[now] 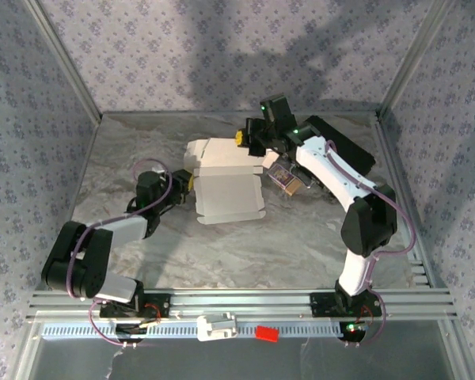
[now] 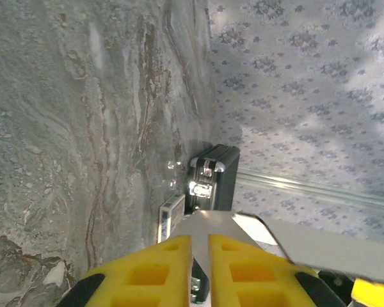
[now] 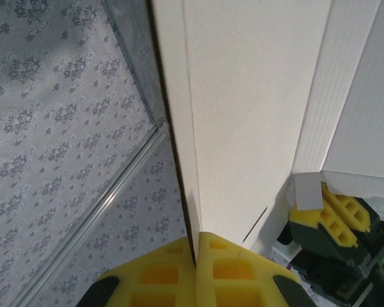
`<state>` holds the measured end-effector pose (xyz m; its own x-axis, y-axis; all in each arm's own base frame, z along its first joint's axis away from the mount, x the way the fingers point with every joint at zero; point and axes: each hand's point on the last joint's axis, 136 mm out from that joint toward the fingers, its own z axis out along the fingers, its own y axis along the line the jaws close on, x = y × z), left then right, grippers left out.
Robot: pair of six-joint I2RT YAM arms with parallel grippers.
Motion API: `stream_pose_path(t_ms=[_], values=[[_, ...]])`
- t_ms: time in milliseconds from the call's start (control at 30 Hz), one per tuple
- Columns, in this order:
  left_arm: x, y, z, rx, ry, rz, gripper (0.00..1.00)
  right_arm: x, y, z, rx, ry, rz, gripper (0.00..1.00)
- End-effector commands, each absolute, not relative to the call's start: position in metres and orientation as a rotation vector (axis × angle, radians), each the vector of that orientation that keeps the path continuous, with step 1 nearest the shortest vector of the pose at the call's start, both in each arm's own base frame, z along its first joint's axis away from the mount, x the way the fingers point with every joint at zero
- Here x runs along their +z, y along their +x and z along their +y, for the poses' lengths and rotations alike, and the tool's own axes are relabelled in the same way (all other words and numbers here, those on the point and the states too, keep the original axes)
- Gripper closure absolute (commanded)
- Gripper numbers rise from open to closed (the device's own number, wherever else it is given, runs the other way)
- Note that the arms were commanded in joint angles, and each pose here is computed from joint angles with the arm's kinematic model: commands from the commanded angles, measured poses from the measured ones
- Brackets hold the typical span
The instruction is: Fold the paper box
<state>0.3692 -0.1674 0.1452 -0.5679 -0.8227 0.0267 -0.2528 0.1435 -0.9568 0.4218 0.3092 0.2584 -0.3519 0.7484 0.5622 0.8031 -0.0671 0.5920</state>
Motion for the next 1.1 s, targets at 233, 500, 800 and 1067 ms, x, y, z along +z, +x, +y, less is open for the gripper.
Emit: stream_pose_path(t_ms=[233,500,800,1067], values=[[0.16,0.363,-0.185,-1.234,-0.826,2.063,0.72,0.244,0.413,0.327,-1.324,-1.788,-1.973,1.0],[0.168,0.362,-0.188,-1.175,-0.751,2.114,0.74,0.245,0.41,0.328,-1.325,-1.777,-1.981,1.0],[0.152,0.354,-0.207,-1.126,-0.681,2.223,0.74,0.245,0.409,0.333,-1.327,-1.766,-1.985,1.0],[0.169,0.337,-0.192,-0.957,-0.559,2.292,0.61,0.22,0.401,0.333,-1.282,-1.735,-2.179,1.0]])
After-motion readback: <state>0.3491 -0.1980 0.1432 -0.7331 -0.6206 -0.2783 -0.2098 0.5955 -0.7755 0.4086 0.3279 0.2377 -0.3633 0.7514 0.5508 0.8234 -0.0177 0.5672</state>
